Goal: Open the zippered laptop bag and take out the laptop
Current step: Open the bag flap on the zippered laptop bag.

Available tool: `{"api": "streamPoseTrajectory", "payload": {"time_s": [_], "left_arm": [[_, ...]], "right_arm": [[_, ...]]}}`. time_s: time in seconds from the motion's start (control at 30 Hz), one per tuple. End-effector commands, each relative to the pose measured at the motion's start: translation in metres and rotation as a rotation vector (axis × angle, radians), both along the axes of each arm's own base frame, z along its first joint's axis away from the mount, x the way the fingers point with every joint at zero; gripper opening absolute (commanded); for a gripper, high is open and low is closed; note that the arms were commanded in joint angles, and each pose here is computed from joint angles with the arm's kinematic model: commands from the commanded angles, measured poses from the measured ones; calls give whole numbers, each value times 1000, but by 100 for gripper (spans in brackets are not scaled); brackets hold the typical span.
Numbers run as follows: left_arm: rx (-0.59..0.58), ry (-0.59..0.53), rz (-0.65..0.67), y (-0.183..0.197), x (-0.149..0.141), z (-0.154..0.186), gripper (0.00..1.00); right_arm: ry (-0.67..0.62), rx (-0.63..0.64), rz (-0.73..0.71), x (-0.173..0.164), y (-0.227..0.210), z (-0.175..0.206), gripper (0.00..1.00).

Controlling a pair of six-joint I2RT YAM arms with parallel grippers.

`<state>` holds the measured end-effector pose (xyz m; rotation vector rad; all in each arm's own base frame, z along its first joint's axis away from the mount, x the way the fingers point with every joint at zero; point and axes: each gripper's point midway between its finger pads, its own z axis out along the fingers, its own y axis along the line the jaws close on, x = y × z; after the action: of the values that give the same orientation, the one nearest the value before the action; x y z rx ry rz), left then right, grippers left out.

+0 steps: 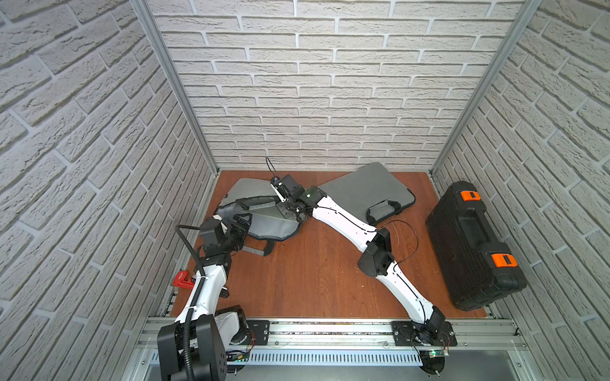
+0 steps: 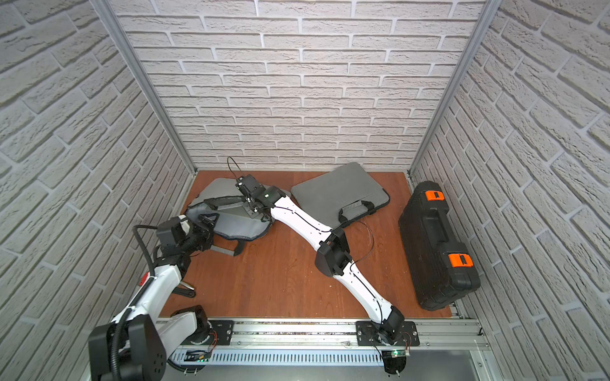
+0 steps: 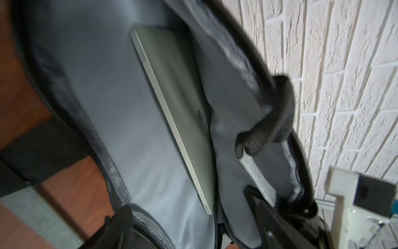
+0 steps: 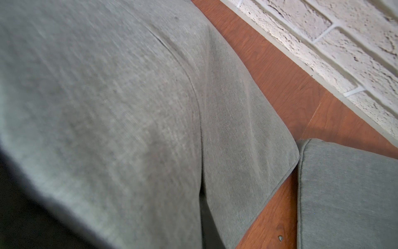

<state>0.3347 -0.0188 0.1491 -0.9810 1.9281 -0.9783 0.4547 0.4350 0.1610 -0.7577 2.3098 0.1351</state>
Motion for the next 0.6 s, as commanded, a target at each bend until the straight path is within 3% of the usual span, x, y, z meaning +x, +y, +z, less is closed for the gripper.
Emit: {"api": "streamPoseTrajectory", "payload": {"time_s": [0.0, 0.17, 0.57], "left_arm": [[8, -78, 21, -9, 14, 8, 85], [5, -92, 21, -24, 27, 0, 72], [-21, -102, 33, -33, 54, -28, 55]], "right_arm": [[-49, 120, -12, 3, 8, 43, 6], [-48, 139, -8, 2, 10, 48, 6], [-42, 159, -3, 0, 13, 51, 6]]}}
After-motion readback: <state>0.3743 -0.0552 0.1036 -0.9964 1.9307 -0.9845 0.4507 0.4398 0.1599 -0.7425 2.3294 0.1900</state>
